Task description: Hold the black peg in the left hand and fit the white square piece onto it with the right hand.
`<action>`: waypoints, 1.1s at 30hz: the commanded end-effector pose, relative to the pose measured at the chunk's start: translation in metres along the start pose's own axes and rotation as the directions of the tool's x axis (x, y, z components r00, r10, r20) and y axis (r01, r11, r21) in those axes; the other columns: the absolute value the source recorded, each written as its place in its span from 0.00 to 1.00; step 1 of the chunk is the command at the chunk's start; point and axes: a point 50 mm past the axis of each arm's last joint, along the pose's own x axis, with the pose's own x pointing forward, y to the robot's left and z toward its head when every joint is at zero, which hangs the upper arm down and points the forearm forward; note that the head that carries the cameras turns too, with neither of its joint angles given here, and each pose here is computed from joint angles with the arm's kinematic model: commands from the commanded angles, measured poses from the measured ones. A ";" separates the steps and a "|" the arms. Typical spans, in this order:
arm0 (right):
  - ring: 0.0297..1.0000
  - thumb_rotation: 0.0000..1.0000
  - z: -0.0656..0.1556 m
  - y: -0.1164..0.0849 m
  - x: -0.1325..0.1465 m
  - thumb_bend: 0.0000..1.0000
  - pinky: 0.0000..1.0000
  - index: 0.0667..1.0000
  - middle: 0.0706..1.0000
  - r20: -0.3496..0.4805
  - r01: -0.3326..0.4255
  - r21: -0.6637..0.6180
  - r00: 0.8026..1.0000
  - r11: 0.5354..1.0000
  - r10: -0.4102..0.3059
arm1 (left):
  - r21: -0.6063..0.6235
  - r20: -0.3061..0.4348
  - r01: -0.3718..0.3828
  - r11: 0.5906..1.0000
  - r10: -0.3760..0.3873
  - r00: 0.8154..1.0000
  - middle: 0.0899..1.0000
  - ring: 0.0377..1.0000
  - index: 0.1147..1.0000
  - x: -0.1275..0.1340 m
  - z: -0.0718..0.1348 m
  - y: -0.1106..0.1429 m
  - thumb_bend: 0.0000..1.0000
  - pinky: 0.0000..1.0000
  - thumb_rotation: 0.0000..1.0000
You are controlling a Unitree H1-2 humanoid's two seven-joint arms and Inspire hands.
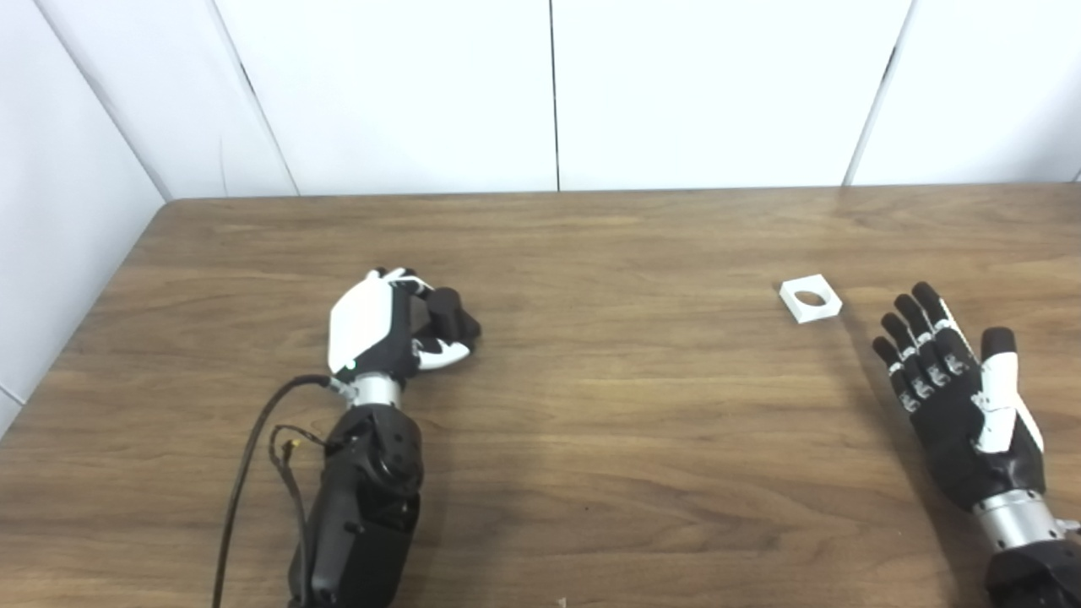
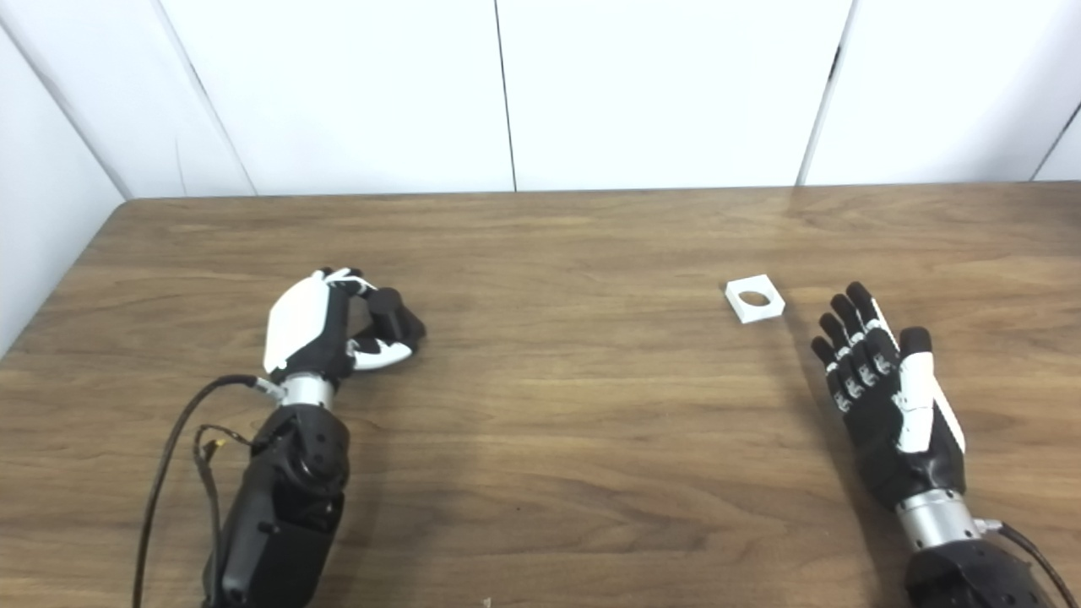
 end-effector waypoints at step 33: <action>1.00 0.95 -0.005 0.020 -0.003 0.66 1.00 1.00 1.00 -0.023 0.025 0.066 0.999 0.997 -0.023 | -0.007 0.328 0.177 0.984 -0.164 0.930 0.88 0.97 0.43 -0.096 0.064 -0.035 0.52 0.82 0.06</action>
